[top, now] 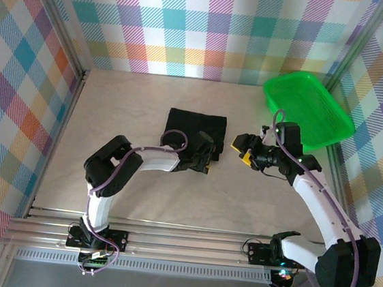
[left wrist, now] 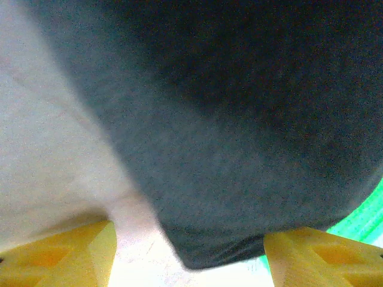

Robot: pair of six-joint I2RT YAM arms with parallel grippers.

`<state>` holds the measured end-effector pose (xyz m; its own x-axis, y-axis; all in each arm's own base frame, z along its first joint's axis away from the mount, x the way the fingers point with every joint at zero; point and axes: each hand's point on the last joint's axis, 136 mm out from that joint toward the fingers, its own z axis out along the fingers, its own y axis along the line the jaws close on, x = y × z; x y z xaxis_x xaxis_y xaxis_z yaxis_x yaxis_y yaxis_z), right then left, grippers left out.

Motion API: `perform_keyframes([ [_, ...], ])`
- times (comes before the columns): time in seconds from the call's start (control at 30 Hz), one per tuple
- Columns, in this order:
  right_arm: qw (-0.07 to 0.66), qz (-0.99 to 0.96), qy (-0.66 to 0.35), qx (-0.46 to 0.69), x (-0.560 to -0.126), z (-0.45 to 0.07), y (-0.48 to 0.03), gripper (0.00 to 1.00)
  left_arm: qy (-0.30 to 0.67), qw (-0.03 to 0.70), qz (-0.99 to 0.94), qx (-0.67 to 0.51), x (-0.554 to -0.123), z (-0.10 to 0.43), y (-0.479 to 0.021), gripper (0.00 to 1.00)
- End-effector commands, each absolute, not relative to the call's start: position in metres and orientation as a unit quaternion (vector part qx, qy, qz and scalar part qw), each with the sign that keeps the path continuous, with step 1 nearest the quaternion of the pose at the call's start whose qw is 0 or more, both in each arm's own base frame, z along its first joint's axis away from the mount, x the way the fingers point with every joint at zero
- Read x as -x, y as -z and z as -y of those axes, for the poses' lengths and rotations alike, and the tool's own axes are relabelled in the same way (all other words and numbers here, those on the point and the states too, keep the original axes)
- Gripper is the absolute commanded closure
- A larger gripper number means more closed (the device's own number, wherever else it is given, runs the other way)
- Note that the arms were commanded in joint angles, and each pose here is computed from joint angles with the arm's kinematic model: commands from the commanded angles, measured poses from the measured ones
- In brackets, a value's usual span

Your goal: Fold and stack the t-shirts

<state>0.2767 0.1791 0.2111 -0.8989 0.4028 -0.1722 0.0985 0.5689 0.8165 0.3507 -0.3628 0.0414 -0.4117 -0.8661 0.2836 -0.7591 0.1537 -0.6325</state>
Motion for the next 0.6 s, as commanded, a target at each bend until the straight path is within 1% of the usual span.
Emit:
perform_keyframes([
  [0.0, 0.167, -0.865, -0.456, -0.123, -0.266, -0.181, -0.22, 0.33, 0.379, 0.116, -0.729, 0.558, -0.375, 0.364, -0.043, 0.38],
  [0.07, 0.167, -0.866, -0.455, -0.12, -0.263, -0.181, -0.221, 0.33, 0.384, 0.119, -0.731, 0.551, -0.377, 0.37, -0.049, 0.41],
  [0.13, 0.165, -0.868, -0.454, -0.119, -0.262, -0.18, -0.22, 0.33, 0.375, 0.122, -0.736, 0.55, -0.374, 0.37, -0.051, 0.41],
  [0.27, 0.166, -0.866, -0.457, -0.118, -0.266, -0.181, -0.223, 0.33, 0.354, 0.121, -0.728, 0.574, -0.368, 0.358, -0.033, 0.42],
  [0.4, 0.166, -0.864, -0.46, -0.116, -0.271, -0.183, -0.227, 0.33, 0.348, 0.126, -0.717, 0.591, -0.38, 0.354, -0.022, 0.44],
  [0.43, 0.165, -0.865, -0.459, -0.118, -0.271, -0.183, -0.226, 0.34, 0.343, 0.13, -0.716, 0.594, -0.386, 0.351, -0.02, 0.5],
  [0.5, 0.162, -0.866, -0.456, -0.123, -0.272, -0.183, -0.224, 0.34, 0.337, 0.135, -0.712, 0.601, -0.396, 0.346, -0.018, 0.67],
  [0.53, 0.162, -0.867, -0.454, -0.126, -0.273, -0.182, -0.223, 0.34, 0.335, 0.142, -0.706, 0.607, -0.403, 0.341, -0.018, 0.77],
  [0.57, 0.163, -0.867, -0.453, -0.127, -0.274, -0.182, -0.223, 0.34, 0.333, 0.146, -0.702, 0.613, -0.409, 0.336, -0.017, 0.84],
])
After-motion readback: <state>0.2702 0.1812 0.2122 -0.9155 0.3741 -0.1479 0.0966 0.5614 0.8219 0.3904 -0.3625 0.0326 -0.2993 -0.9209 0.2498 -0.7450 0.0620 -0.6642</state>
